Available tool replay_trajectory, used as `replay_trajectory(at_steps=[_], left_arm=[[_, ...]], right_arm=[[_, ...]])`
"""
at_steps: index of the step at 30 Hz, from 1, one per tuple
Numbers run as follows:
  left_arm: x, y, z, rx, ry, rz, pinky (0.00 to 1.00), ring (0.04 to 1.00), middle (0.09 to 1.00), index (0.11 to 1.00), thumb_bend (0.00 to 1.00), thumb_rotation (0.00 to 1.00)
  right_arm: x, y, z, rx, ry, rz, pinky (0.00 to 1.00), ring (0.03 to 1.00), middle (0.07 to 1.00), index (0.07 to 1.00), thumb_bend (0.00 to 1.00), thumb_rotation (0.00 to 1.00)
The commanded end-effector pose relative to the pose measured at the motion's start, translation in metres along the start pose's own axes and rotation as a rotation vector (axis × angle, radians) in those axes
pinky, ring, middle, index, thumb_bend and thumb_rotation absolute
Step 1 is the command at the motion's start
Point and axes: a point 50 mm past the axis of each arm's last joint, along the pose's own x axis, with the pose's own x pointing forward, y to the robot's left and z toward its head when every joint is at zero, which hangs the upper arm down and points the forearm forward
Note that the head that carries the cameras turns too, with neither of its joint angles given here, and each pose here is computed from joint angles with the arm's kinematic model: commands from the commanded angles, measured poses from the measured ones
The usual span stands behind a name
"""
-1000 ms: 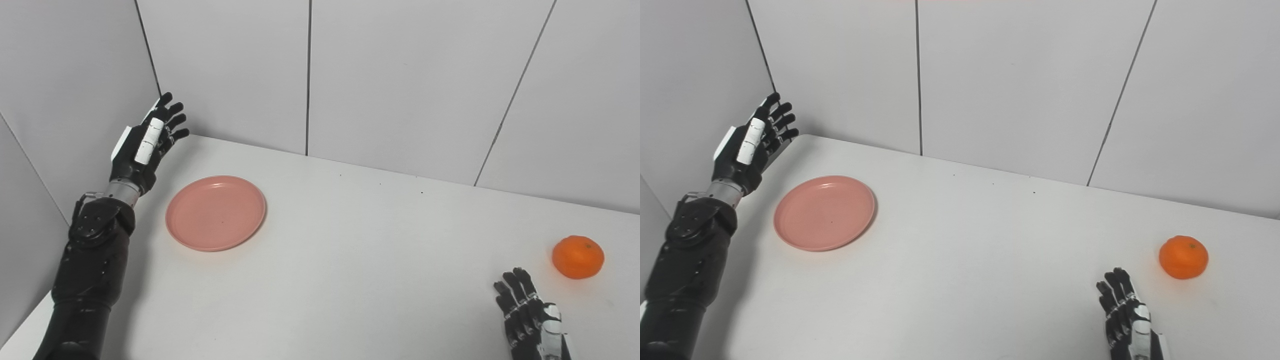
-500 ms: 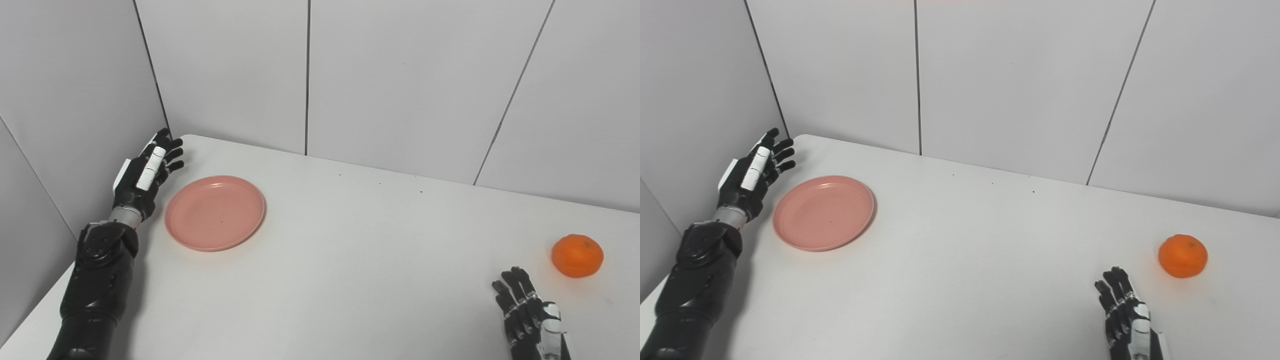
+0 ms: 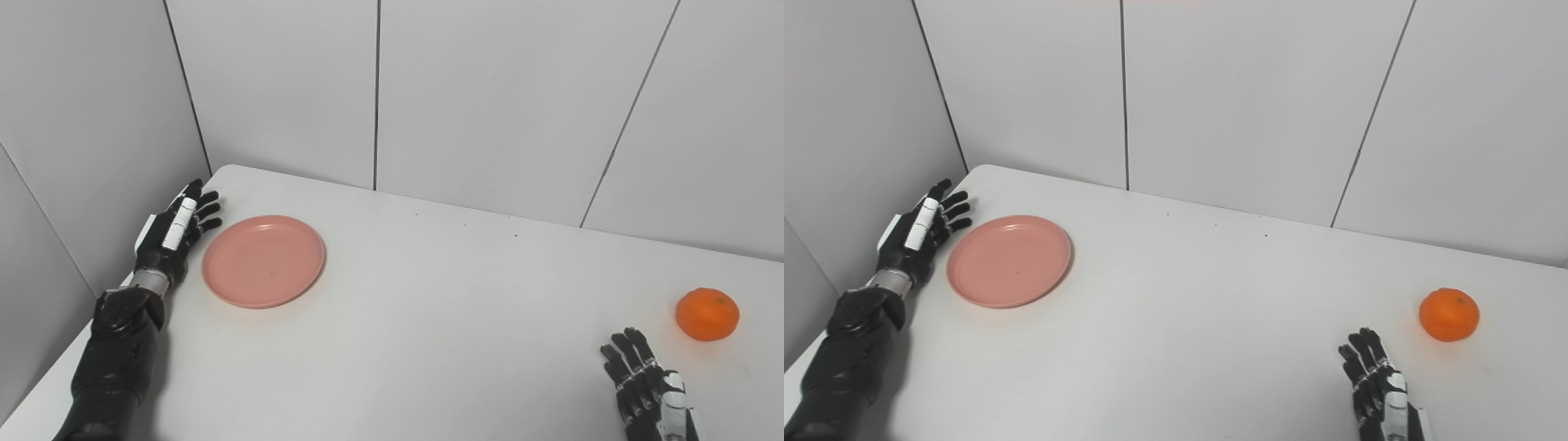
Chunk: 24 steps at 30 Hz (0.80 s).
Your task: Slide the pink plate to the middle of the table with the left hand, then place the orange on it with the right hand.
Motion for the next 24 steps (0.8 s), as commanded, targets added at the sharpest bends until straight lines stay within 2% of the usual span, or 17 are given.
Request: replay_trajectory(at_steps=[1, 7, 11, 15, 20, 24], left_arm=[[0.016, 0.007, 0.031, 0.025, -0.091, -0.006, 0.78, 0.861, 0.863, 0.911, 1.00, 0.77], [0.015, 0.007, 0.027, -0.096, -0.080, -0.048, 0.73, 0.851, 0.884, 0.919, 1.00, 0.77], [0.015, 0.005, 0.022, -0.187, -0.064, -0.067, 0.83, 0.882, 0.878, 0.947, 1.00, 0.74], [0.013, 0.000, 0.016, -0.239, -0.057, -0.090, 0.86, 0.906, 0.875, 0.953, 0.99, 0.75], [0.011, -0.007, 0.013, -0.308, -0.043, -0.097, 0.85, 0.870, 0.886, 0.959, 0.96, 0.78], [0.007, -0.013, 0.011, -0.356, -0.034, -0.105, 0.87, 0.887, 0.905, 0.959, 0.93, 0.80]], right_arm=[[-0.014, 0.000, -0.014, 0.022, 0.031, -0.015, 0.97, 0.902, 0.913, 0.903, 0.75, 0.98], [-0.014, 0.000, -0.014, 0.033, 0.028, -0.018, 0.97, 0.902, 0.913, 0.902, 0.74, 0.98], [-0.014, 0.000, -0.014, 0.030, 0.033, -0.022, 0.96, 0.898, 0.912, 0.903, 0.74, 0.98], [-0.014, 0.000, -0.014, 0.031, 0.032, -0.023, 0.96, 0.893, 0.909, 0.904, 0.74, 0.98], [-0.014, 0.000, -0.014, 0.026, 0.029, -0.018, 0.95, 0.889, 0.905, 0.902, 0.75, 0.99], [-0.013, 0.000, -0.014, 0.022, 0.028, -0.012, 0.96, 0.895, 0.911, 0.908, 0.76, 1.00]])
